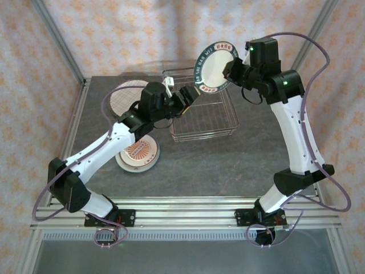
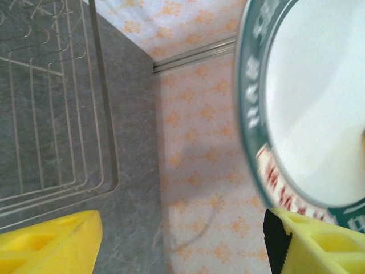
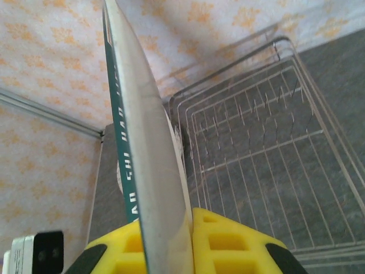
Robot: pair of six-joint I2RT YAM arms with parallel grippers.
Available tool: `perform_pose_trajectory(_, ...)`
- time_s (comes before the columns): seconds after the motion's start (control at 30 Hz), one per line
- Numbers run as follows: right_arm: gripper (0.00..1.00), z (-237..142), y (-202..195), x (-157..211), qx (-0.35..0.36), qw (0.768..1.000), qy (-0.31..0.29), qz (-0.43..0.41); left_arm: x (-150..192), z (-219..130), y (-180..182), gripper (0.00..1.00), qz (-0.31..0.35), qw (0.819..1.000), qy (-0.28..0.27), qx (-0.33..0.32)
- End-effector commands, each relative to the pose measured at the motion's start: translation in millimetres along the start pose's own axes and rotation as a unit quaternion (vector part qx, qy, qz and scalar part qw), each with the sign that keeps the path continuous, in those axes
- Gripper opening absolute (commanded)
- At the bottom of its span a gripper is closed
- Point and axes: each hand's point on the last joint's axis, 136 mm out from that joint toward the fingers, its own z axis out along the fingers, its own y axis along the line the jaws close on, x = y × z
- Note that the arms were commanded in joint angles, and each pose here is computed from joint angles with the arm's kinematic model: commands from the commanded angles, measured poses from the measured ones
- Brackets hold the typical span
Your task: Unload the plates from the dish rack
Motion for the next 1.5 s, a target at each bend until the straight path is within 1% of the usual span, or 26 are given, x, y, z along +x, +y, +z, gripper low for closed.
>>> perform_pose_trajectory(0.0, 0.00, -21, 13, -1, -0.053, 0.998, -0.002, 0.024, -17, -9, -51, 0.75, 0.002, 0.996, -0.038, 0.076)
perform_pose_trajectory(0.2, 0.00, -26, 11, 4, -0.076, 0.995, 0.009, 0.057, -11, 4, -44, 0.73, -0.015, 0.997, -0.025, 0.074)
perform_pose_trajectory(0.37, 0.00, -23, 14, 12, -0.097, 0.991, 0.027, 0.082, -16, 15, -51, 0.62, -0.024, 0.995, -0.028, 0.088)
perform_pose_trajectory(0.4, 0.00, -23, 15, 13, -0.101, 0.991, 0.027, 0.087, -17, 16, -52, 0.58, -0.024, 0.995, -0.030, 0.089)
perform_pose_trajectory(0.47, 0.00, -20, 12, 16, -0.101, 0.990, 0.031, 0.096, -18, 17, -55, 0.45, -0.024, 0.995, -0.030, 0.093)
perform_pose_trajectory(0.53, 0.00, -18, 10, 17, -0.103, 0.989, 0.032, 0.101, -18, 18, -56, 0.37, -0.025, 0.995, -0.028, 0.093)
perform_pose_trajectory(0.6, 0.00, -17, 8, 19, -0.102, 0.989, 0.033, 0.102, -17, 18, -55, 0.26, -0.026, 0.995, -0.027, 0.091)
perform_pose_trajectory(0.7, 0.00, -14, 7, 21, -0.100, 0.989, 0.038, 0.103, -17, 17, -54, 0.05, -0.030, 0.995, -0.027, 0.092)
perform_pose_trajectory(0.73, 0.00, -14, 6, 22, -0.100, 0.989, 0.040, 0.103, -17, 18, -53, 0.00, -0.033, 0.995, -0.027, 0.093)
perform_pose_trajectory(0.87, 0.00, -13, 2, 26, -0.092, 0.990, 0.044, 0.101, -19, 15, -59, 0.00, -0.041, 0.993, -0.029, 0.106)
perform_pose_trajectory(0.9, 0.03, -12, 1, 26, -0.089, 0.990, 0.046, 0.099, -19, 13, -61, 0.00, -0.040, 0.993, -0.031, 0.109)
perform_pose_trajectory(1.0, 0.20, -13, -2, 29, -0.081, 0.991, 0.049, 0.092, -23, 6, -67, 0.00, -0.034, 0.992, -0.036, 0.114)
perform_pose_trajectory(1.13, 0.54, -14, -5, 30, -0.072, 0.992, 0.050, 0.085, -29, -4, -71, 0.00, -0.030, 0.992, -0.043, 0.118)
perform_pose_trajectory(1.2, 0.64, -16, -7, 28, -0.063, 0.994, 0.047, 0.082, -33, -11, -69, 0.00, -0.029, 0.992, -0.048, 0.116)
perform_pose_trajectory(1.27, 0.70, -21, -10, 26, -0.052, 0.995, 0.038, 0.075, -37, -19, -65, 0.00, -0.031, 0.992, -0.055, 0.111)
perform_pose_trajectory(1.33, 0.74, -25, -13, 23, -0.045, 0.997, 0.028, 0.064, -42, -28, -57, 0.00, -0.031, 0.993, -0.062, 0.101)
perform_pose_trajectory(1.4, 0.76, -28, -15, 21, -0.038, 0.998, 0.019, 0.055, -45, -41, -50, 0.00, -0.031, 0.993, -0.069, 0.092)
perform_pose_trajectory(1.47, 0.76, -30, -16, 21, -0.036, 0.998, 0.016, 0.041, -49, -55, -36, 0.00, -0.034, 0.994, -0.077, 0.074)
